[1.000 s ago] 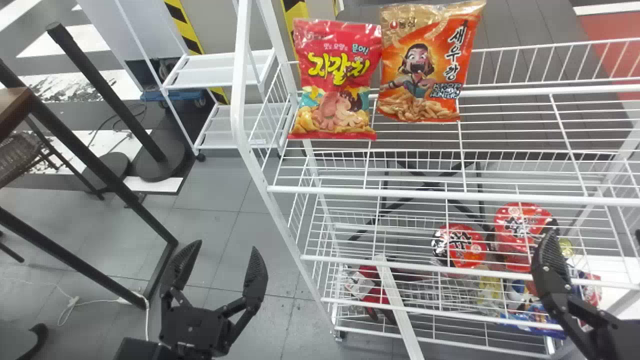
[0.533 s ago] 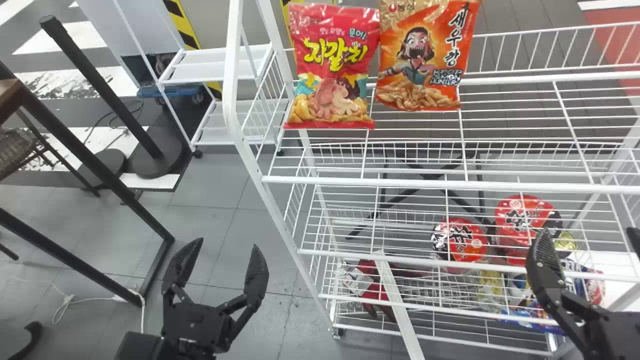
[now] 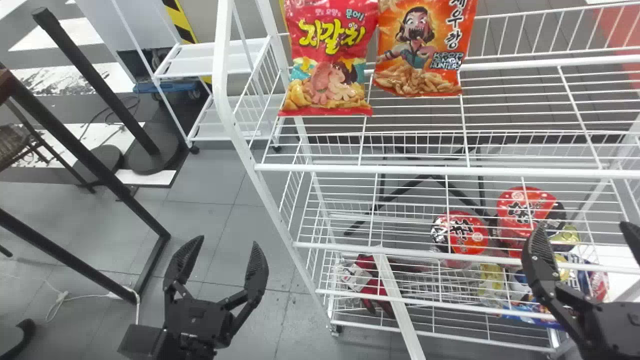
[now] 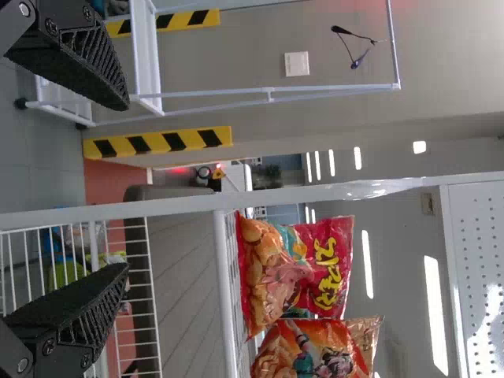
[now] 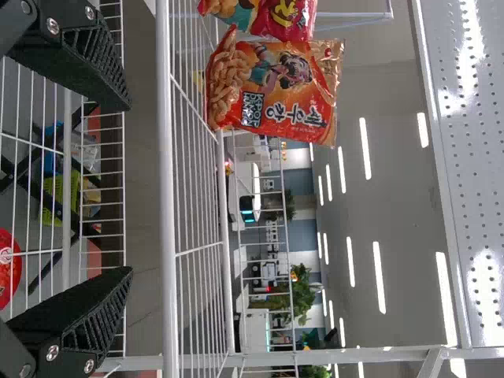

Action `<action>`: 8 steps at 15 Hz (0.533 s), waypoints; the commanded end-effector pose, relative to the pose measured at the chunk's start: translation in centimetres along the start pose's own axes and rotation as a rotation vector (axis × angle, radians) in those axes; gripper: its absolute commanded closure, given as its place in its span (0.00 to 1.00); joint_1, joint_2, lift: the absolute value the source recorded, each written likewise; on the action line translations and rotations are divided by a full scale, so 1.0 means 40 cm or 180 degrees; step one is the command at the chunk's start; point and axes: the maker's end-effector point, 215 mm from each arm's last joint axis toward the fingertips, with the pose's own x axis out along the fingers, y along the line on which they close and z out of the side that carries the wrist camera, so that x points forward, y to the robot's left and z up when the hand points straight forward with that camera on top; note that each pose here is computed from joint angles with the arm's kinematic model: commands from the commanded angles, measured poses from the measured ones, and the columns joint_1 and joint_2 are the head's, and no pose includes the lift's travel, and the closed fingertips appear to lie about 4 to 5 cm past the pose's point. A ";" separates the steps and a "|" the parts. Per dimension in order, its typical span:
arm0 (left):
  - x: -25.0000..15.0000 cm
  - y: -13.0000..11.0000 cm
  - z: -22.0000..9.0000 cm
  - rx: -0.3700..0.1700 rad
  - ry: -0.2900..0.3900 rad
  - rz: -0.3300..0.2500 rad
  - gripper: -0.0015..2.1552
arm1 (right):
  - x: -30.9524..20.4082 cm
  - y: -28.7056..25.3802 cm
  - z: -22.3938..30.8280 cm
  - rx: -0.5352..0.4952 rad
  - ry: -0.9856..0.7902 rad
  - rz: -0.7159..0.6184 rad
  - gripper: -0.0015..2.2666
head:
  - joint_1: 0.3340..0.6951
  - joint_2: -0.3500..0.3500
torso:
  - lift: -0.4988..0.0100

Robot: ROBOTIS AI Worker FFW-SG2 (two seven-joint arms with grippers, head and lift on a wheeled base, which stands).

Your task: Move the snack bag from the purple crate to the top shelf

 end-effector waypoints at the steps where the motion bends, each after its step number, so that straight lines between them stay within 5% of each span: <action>1: 0.002 0.001 -0.001 0.0000 0.0004 0.0003 0.05 | 0.004 -0.001 -0.005 -0.0001 0.0006 -0.0001 0.03 | 1.00 0.84 | 0.68; 8: 0.003 0.018 -0.008 -0.0006 0.0014 0.0041 0.05 | 0.015 0.004 -0.022 0.0003 0.0013 0.0015 0.03 | 1.00 0.85 | 0.63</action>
